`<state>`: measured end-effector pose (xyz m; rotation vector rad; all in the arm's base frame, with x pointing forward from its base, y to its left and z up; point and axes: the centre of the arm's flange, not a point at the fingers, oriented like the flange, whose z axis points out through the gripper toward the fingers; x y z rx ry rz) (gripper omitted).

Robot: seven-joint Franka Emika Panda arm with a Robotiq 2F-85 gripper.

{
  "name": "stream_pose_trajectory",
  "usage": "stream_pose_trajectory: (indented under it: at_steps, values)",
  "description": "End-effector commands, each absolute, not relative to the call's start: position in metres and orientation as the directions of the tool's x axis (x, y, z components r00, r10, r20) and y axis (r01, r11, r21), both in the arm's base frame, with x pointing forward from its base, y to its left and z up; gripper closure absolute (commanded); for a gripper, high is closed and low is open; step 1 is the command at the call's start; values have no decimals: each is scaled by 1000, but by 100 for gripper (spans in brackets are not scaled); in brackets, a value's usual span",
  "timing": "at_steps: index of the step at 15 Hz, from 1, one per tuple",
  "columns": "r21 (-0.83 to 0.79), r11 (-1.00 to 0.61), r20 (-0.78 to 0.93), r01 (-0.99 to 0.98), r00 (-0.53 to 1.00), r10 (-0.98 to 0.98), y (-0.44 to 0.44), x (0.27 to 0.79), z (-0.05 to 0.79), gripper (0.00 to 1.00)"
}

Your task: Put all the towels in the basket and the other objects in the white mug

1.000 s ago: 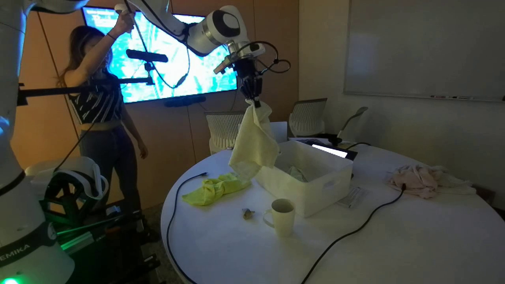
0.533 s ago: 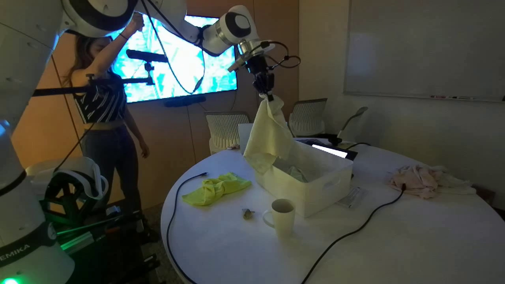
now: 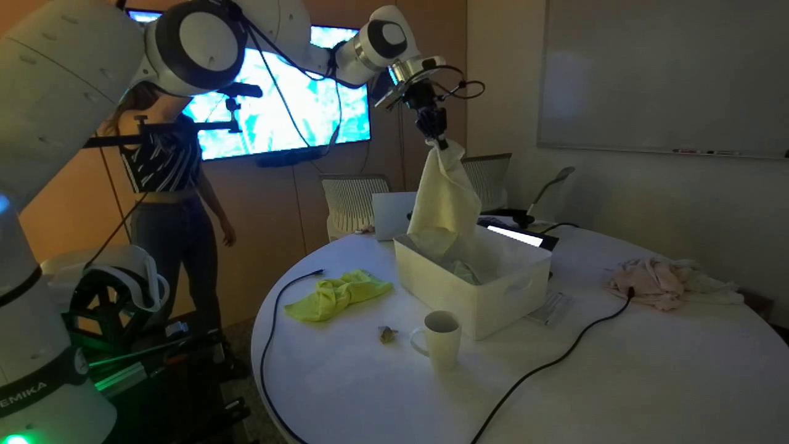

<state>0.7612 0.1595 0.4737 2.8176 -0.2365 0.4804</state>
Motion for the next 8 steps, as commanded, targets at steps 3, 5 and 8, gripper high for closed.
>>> stream_pose_trajectory:
  at_steps: [3, 5, 8]
  values:
    - [288, -929, 258, -230, 953, -156, 158, 820, 449, 64]
    - [310, -924, 220, -223, 963, -159, 150, 813, 433, 50]
    - [329, -920, 190, -214, 969, -157, 139, 788, 423, 28]
